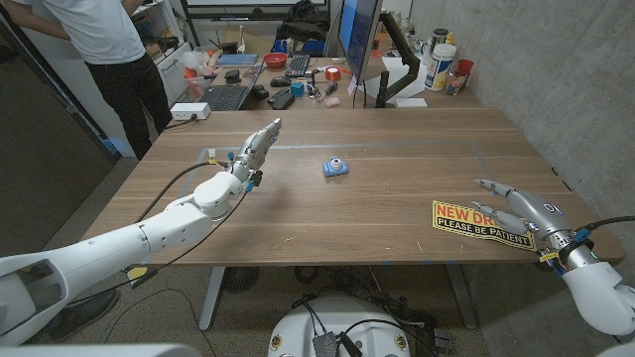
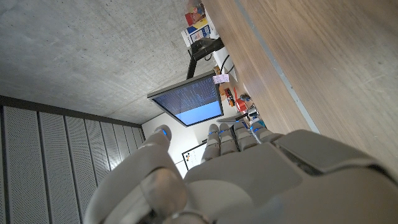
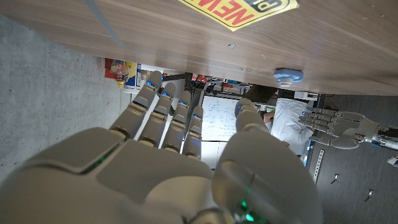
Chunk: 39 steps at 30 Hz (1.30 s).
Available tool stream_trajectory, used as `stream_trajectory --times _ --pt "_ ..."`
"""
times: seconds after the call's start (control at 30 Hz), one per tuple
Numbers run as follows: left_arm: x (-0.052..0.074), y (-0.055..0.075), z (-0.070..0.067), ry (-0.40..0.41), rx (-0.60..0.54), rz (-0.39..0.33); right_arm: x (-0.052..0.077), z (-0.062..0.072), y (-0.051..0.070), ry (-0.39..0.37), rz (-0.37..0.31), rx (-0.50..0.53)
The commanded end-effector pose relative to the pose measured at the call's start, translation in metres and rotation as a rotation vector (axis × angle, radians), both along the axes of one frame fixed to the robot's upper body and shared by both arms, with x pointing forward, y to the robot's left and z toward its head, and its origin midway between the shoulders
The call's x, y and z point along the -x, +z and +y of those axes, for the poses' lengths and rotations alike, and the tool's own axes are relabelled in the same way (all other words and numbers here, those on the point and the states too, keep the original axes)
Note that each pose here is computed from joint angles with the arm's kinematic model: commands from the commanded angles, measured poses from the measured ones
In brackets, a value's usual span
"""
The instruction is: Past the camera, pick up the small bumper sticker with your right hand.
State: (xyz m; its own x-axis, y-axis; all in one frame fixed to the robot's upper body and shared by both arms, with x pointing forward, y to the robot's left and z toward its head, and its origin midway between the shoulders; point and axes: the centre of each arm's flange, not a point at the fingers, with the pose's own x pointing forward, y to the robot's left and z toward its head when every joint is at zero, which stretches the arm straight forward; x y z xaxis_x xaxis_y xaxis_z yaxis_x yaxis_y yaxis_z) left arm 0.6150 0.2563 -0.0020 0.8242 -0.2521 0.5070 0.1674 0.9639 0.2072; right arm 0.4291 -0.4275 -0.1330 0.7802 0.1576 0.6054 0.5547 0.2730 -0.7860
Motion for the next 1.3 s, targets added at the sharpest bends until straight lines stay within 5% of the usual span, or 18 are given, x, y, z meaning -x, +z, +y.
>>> stream_trajectory --times 0.03,1.3 --pt "-0.003 0.001 -0.001 -0.005 0.000 0.000 0.001 0.003 -0.009 -0.026 0.036 0.003" --pt "-0.009 0.002 -0.001 -0.017 0.002 0.000 0.005 0.008 -0.019 -0.147 0.149 0.042"
